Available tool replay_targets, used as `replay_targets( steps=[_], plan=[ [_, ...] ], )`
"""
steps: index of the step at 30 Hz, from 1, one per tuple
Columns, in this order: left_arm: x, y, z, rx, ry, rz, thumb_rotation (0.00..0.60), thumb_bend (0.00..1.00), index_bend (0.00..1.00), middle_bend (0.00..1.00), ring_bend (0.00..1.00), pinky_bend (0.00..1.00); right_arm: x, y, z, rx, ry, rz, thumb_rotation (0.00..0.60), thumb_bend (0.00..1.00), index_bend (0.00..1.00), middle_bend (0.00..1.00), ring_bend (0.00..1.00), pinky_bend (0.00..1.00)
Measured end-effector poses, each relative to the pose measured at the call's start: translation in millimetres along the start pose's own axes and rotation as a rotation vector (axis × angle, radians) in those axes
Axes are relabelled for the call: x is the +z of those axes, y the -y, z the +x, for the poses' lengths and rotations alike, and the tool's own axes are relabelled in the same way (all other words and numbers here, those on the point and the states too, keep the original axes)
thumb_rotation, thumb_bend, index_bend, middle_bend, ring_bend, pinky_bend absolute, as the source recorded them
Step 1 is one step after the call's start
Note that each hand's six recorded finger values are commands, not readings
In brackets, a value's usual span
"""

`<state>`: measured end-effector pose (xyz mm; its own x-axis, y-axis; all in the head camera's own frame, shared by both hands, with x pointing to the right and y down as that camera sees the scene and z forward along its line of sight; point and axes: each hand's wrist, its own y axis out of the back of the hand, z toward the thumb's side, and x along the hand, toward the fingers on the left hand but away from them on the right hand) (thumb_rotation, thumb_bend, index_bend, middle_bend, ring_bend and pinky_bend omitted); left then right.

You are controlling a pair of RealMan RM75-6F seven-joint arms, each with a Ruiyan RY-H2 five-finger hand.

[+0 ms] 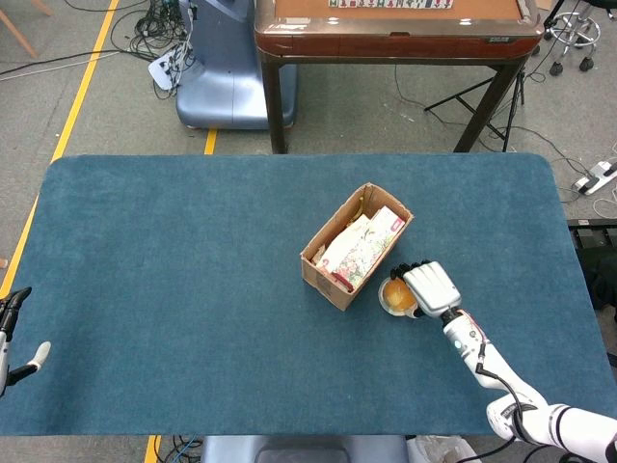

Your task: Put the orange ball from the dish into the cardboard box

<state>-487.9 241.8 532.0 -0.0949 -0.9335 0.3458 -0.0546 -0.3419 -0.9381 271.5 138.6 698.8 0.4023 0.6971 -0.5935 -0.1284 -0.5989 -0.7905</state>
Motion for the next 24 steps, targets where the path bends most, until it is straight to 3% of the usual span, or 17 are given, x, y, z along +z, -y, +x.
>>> replay_targets(
  steps=[12,16,24],
  plan=[
    [3,3,-1,-0.01,0.009,0.007,0.6,0.25,0.11,0.17,0.17,0.42,29,-81,31,-0.27,-0.085,0.04,0.6,0.12,0.5,0.51,0.46,0.47],
    [3,2,-1,-0.008,0.008,0.004,0.6,0.25,0.11,0.17,0.17,0.42,34,-108,22,-0.347,-0.076,0.066,0.6,0.12,0.5,0.51,0.46,0.47],
    [2,2,-1,-0.011,0.008,0.002,0.6,0.25,0.11,0.18,0.17,0.42,41,-138,-11,-0.404,-0.052,0.072,0.6,0.12,0.5,0.51,0.46,0.47]
  ],
)
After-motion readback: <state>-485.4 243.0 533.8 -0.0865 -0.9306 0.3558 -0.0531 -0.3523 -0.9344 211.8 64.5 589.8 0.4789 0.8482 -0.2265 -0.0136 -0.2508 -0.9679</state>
